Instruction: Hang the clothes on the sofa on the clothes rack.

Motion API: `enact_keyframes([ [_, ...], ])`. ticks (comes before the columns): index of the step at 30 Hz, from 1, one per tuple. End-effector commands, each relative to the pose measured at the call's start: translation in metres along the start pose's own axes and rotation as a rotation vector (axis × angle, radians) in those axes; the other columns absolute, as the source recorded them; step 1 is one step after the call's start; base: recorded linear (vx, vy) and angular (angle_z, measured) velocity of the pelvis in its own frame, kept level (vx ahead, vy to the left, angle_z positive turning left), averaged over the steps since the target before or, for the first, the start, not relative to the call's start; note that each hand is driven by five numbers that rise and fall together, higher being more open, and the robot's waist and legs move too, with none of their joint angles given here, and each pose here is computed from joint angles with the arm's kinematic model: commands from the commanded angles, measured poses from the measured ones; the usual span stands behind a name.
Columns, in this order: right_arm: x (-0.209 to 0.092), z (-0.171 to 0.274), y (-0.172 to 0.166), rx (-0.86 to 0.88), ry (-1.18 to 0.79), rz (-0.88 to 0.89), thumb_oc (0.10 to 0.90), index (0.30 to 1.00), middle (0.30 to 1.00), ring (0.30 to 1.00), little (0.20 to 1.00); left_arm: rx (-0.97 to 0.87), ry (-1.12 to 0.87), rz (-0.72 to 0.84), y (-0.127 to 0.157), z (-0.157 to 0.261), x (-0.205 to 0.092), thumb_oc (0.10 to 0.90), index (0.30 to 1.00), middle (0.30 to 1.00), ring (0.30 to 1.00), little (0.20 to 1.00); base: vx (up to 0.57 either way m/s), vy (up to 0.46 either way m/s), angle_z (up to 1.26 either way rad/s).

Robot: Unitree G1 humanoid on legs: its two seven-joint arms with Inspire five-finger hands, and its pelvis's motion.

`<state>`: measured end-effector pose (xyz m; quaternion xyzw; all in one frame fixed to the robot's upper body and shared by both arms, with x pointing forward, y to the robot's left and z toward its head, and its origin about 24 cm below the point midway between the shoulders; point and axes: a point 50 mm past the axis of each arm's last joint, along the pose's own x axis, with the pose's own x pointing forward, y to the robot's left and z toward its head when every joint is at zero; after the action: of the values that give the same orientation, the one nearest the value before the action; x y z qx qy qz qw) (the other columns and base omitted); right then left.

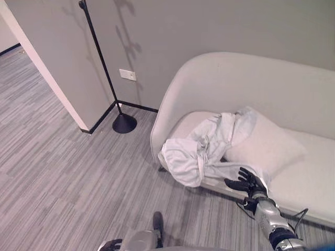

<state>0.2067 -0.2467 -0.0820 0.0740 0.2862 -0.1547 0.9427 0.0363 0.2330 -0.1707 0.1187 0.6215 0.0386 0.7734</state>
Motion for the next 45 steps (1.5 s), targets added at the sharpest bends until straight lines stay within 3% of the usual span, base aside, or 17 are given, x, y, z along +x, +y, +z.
enact_keyframes([
  [1, -0.003, 0.035, 0.036, 0.075, -0.178, 0.194, 0.8, 0.9, 0.9, 0.9, 0.9, -0.013, -0.052, 0.018, 0.005, 0.018, 0.002, 0.8, 0.9, 0.9, 0.9, 0.9, 0.16, 0.152, -0.32],
  [4, -0.015, 0.003, 0.057, 0.227, -0.075, 0.235, 0.8, 0.9, 0.9, 0.9, 0.9, -0.002, -0.155, 0.051, 0.012, 0.05, 0.004, 0.8, 0.9, 0.9, 0.9, 0.9, 0.05, 0.003, 0.12],
  [5, -0.016, 0.005, 0.059, 0.161, -0.072, 0.292, 0.8, 0.9, 0.9, 0.9, 0.9, 0.037, -0.173, 0.026, 0.008, 0.057, 0.004, 0.8, 0.9, 0.9, 0.9, 0.9, 0.03, -0.111, 0.51],
  [6, -0.013, -0.003, 0.046, 0.192, -0.042, 0.198, 0.8, 0.9, 0.9, 0.9, 0.9, 0.063, -0.211, 0.036, 0.01, 0.068, 0.003, 0.8, 0.9, 0.9, 0.9, 0.9, 0.02, -0.073, 0.73],
  [8, -0.015, -0.011, 0.047, 0.253, -0.018, 0.18, 0.8, 0.9, 0.9, 0.9, 0.9, 0.076, -0.225, 0.059, 0.015, 0.073, 0.003, 0.8, 0.9, 0.9, 0.9, 0.9, 0.08, -0.094, 0.77],
  [16, -0.047, -0.067, 0.042, 0.413, 0.183, 0.199, 0.8, 0.9, 0.9, 0.9, 0.9, -0.036, -0.149, 0.05, 0.014, 0.051, 0.004, 0.8, 0.9, 0.9, 0.9, 0.9, 0.07, -0.139, 0.01],
  [20, -0.054, -0.082, 0.02, 0.396, 0.233, 0.115, 0.8, 0.9, 0.9, 0.9, 0.9, -0.052, -0.075, 0.036, 0.012, 0.029, 0.003, 0.8, 0.9, 0.9, 0.9, 0.9, 0.01, -0.13, 0.0],
  [31, -0.087, -0.134, -0.023, 0.354, 0.413, -0.048, 0.8, 0.9, 0.9, 0.9, 0.9, 0.028, -0.125, -0.014, 0.003, 0.041, 0.004, 0.8, 0.9, 0.9, 0.9, 0.9, -0.03, -0.065, -0.03],
  [35, -0.085, -0.141, -0.038, 0.331, 0.454, -0.128, 0.8, 0.9, 0.9, 0.9, 0.9, 0.079, -0.169, -0.033, -0.003, 0.054, 0.004, 0.8, 0.9, 0.9, 0.9, 0.9, -0.06, -0.041, -0.1],
  [36, -0.083, -0.144, -0.053, 0.328, 0.48, -0.234, 0.8, 0.9, 0.9, 0.9, 0.9, 0.149, -0.216, -0.057, -0.011, 0.067, 0.003, 0.8, 0.9, 0.9, 0.9, 0.9, -0.04, -0.028, -0.06],
  [38, -0.083, -0.144, -0.06, 0.337, 0.481, -0.285, 0.8, 0.9, 0.9, 0.9, 0.9, 0.173, -0.236, -0.065, -0.014, 0.072, 0.003, 0.8, 0.9, 0.9, 0.9, 0.9, -0.05, -0.028, -0.09],
  [45, -0.06, -0.103, -0.096, 0.352, 0.302, -0.497, 0.8, 0.9, 0.9, 0.9, 0.9, 0.294, -0.335, -0.09, -0.031, 0.094, -0.001, 0.8, 0.9, 0.9, 0.9, 0.9, -0.04, -0.022, 0.03],
])
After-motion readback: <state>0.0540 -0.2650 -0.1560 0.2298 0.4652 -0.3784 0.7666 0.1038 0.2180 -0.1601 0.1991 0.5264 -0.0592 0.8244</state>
